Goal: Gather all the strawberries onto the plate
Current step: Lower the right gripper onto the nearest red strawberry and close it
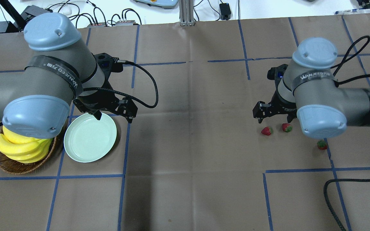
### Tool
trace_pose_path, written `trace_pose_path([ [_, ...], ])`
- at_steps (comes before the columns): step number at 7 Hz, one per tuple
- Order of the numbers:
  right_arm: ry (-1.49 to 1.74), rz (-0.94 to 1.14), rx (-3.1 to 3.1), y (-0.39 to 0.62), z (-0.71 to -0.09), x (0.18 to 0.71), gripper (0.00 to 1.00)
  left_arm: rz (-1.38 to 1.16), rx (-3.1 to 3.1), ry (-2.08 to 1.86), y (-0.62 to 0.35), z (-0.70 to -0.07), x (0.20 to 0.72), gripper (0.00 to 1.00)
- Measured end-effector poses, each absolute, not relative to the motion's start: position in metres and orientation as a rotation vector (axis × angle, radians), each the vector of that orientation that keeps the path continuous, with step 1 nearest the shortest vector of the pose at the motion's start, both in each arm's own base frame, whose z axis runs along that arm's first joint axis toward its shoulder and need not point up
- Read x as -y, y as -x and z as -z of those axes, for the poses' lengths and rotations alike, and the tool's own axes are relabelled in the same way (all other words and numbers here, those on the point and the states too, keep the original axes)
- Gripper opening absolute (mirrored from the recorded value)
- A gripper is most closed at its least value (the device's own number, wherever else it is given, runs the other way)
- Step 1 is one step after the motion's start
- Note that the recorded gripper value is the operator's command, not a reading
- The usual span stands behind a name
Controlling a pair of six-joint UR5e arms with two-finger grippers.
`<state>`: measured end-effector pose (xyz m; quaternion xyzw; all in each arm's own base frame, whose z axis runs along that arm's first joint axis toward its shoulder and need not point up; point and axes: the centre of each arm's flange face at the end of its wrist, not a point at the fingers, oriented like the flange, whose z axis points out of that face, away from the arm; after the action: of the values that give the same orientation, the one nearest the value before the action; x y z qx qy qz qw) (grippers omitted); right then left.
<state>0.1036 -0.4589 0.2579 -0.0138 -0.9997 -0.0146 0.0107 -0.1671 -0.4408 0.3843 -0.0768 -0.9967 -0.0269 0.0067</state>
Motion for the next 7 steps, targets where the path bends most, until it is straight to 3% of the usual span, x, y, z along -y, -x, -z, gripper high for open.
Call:
trace_pose_path([
  [5,0.042,0.017,3.121,-0.102,-0.177,0.475,0.99,0.073,3.116,0.243,0.167,-0.387,0.439,1.00],
  [6,0.041,0.032,3.120,-0.102,-0.175,0.474,0.95,0.065,3.116,0.242,0.166,-0.390,0.437,1.00],
  [7,0.041,0.053,3.120,-0.102,-0.174,0.473,0.77,0.065,3.116,0.244,0.166,-0.390,0.438,1.00],
])
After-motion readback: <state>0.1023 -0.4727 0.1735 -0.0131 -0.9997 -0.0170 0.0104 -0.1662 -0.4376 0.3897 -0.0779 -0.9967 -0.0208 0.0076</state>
